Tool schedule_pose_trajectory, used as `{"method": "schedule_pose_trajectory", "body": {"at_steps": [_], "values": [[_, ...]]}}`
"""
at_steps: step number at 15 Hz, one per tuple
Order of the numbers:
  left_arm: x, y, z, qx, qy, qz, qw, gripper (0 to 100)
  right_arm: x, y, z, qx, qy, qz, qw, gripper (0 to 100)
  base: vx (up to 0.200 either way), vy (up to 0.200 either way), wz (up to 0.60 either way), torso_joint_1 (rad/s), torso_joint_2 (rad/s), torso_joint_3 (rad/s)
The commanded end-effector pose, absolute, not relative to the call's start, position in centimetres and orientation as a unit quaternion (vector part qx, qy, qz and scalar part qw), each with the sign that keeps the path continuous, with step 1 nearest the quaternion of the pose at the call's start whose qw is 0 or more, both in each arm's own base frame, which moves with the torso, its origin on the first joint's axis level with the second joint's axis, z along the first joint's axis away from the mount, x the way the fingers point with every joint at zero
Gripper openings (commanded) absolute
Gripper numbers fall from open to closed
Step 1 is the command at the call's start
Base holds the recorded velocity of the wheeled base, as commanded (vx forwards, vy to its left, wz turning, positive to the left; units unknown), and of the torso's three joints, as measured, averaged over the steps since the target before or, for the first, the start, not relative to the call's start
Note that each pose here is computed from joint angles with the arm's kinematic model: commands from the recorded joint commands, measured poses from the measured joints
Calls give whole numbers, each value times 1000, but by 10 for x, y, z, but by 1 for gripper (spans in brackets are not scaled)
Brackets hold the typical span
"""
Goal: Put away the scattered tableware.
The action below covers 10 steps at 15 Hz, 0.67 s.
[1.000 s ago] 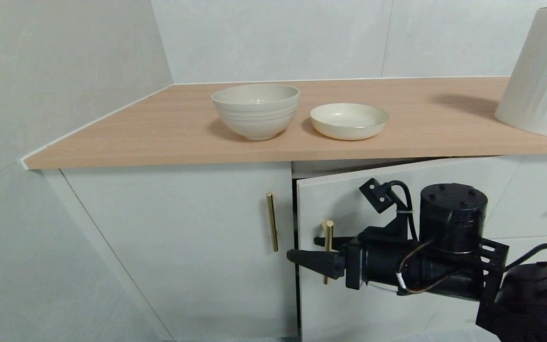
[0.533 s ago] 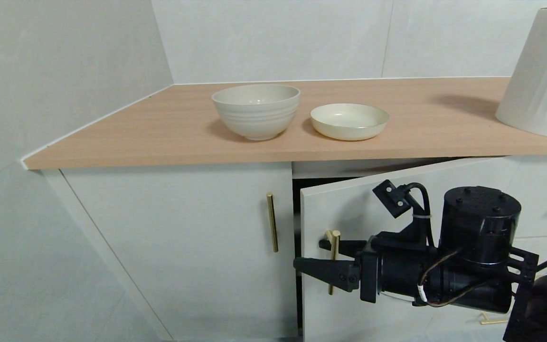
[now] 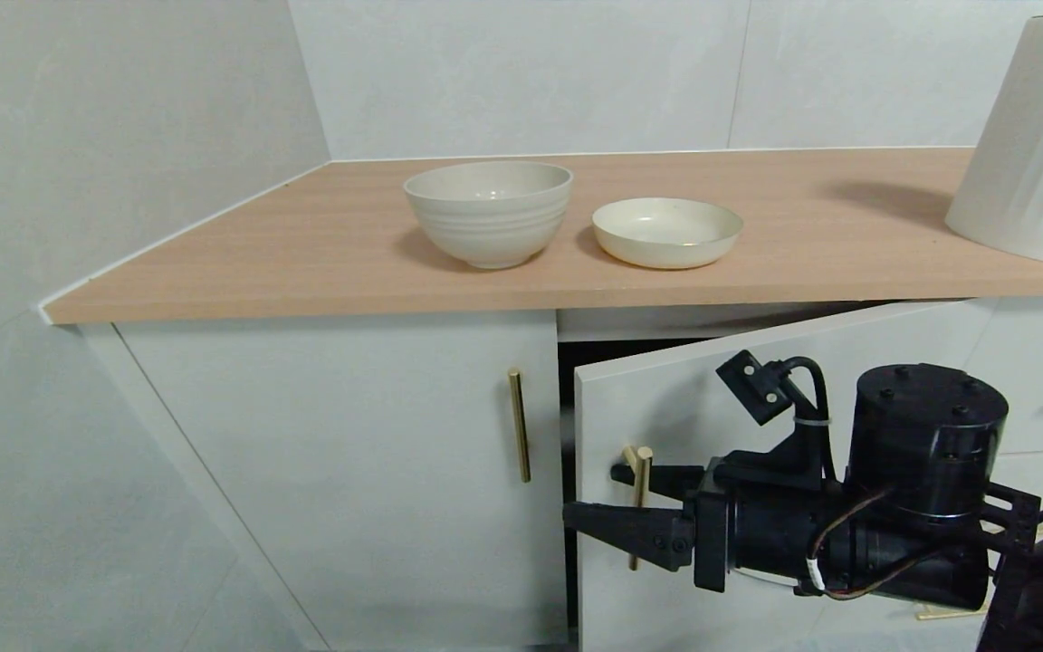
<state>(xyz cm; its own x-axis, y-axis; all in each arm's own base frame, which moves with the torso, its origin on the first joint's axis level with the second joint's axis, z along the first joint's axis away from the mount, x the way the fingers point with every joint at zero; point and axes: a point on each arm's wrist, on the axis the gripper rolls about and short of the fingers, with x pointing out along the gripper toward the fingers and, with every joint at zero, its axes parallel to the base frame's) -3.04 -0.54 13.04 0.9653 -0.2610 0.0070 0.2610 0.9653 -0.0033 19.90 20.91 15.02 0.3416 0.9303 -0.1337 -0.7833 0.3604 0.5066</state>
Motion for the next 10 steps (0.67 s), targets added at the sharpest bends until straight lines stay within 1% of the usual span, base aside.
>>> {"method": "schedule_pose_trajectory", "body": {"at_steps": [1, 2, 3, 5, 6, 7, 9, 10], "values": [[-5, -8, 164, -16, 68, -185, 980, 100, 199, 209, 149, 180, 208, 535, 799, 100, 0, 0, 0, 0, 0, 0], [16, -10, 181, -26, 104, -218, 970, 100, 199, 209, 149, 179, 208, 535, 799, 100, 0, 0, 0, 0, 0, 0], [35, -11, 193, -34, 128, -245, 960, 100, 199, 209, 149, 179, 208, 535, 799, 100, 0, 0, 0, 0, 0, 0], [66, -16, 206, -46, 169, -284, 943, 100, 199, 209, 149, 179, 208, 535, 799, 100, 0, 0, 0, 0, 0, 0], [78, -20, 209, -46, 187, -301, 934, 100, 199, 209, 149, 179, 208, 535, 799, 100, 0, 0, 0, 0, 0, 0], [93, -29, 209, -50, 211, -331, 918, 100, 199, 208, 149, 180, 208, 535, 799, 100, 0, 0, 0, 0, 0, 0], [117, -48, 201, -66, 247, -376, 891, 100, 198, 209, 149, 179, 208, 535, 799, 100, 0, 0, 0, 0, 0, 0], [125, -56, 196, -76, 261, -387, 881, 100, 199, 209, 148, 179, 209, 535, 799, 100, 0, 0, 0, 0, 0, 0]]}}
